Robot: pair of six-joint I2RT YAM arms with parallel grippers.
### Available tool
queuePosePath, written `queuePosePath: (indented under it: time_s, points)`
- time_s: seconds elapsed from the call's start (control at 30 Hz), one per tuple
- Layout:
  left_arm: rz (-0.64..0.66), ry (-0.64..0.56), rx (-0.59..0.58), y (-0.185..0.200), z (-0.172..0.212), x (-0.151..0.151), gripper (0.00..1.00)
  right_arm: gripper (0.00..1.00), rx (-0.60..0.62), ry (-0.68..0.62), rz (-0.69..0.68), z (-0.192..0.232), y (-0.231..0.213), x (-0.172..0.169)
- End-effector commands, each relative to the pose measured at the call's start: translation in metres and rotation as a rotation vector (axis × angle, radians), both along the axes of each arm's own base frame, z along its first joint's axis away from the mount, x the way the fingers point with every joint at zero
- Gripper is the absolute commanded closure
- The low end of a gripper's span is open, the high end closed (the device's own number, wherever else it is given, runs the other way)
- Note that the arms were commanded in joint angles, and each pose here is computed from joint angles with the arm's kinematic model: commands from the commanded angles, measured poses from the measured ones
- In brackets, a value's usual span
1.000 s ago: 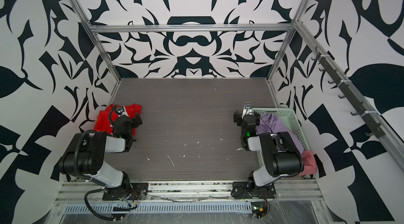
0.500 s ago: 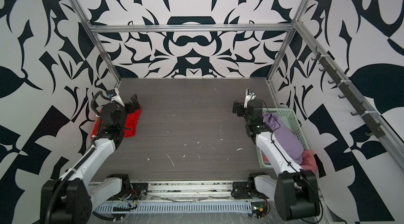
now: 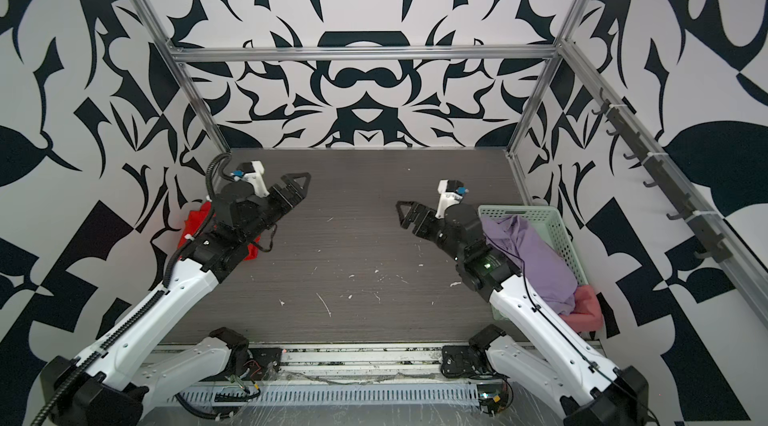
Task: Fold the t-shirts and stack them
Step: 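Reach the right gripper into the green basket while the left arm advances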
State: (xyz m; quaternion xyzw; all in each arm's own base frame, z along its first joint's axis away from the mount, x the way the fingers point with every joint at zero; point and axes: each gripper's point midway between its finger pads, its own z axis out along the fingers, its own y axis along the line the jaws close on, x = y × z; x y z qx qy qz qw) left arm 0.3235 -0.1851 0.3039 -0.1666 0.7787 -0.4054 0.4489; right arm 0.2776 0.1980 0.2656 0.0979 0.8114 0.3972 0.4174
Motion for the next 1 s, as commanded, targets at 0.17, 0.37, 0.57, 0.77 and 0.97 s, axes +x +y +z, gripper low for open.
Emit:
queuePosePath:
  time_s: [0.17,0.37,0.57,0.77,0.97]
  points:
    - [-0.079,-0.156,-0.133,-0.032,0.045,-0.01,0.01,0.0,0.067,-0.062,0.079,0.045,0.045,0.0]
    - [-0.088,-0.128,-0.076,-0.034,0.046,0.006,0.01,0.02,-0.222,0.023,-0.371,0.009,-0.057,0.03]
    - [-0.144,-0.09,0.116,-0.047,0.029,0.021,0.01,0.08,-0.55,0.178,-0.847,-0.006,-0.22,0.012]
    - [-0.26,-0.072,0.362,-0.066,0.004,0.039,0.01,0.11,-0.63,0.364,-0.98,-0.033,-0.309,-0.007]
    - [-0.38,-0.106,0.438,-0.106,-0.006,0.055,0.01,0.16,-0.666,0.534,-0.93,-0.068,-0.341,0.01]
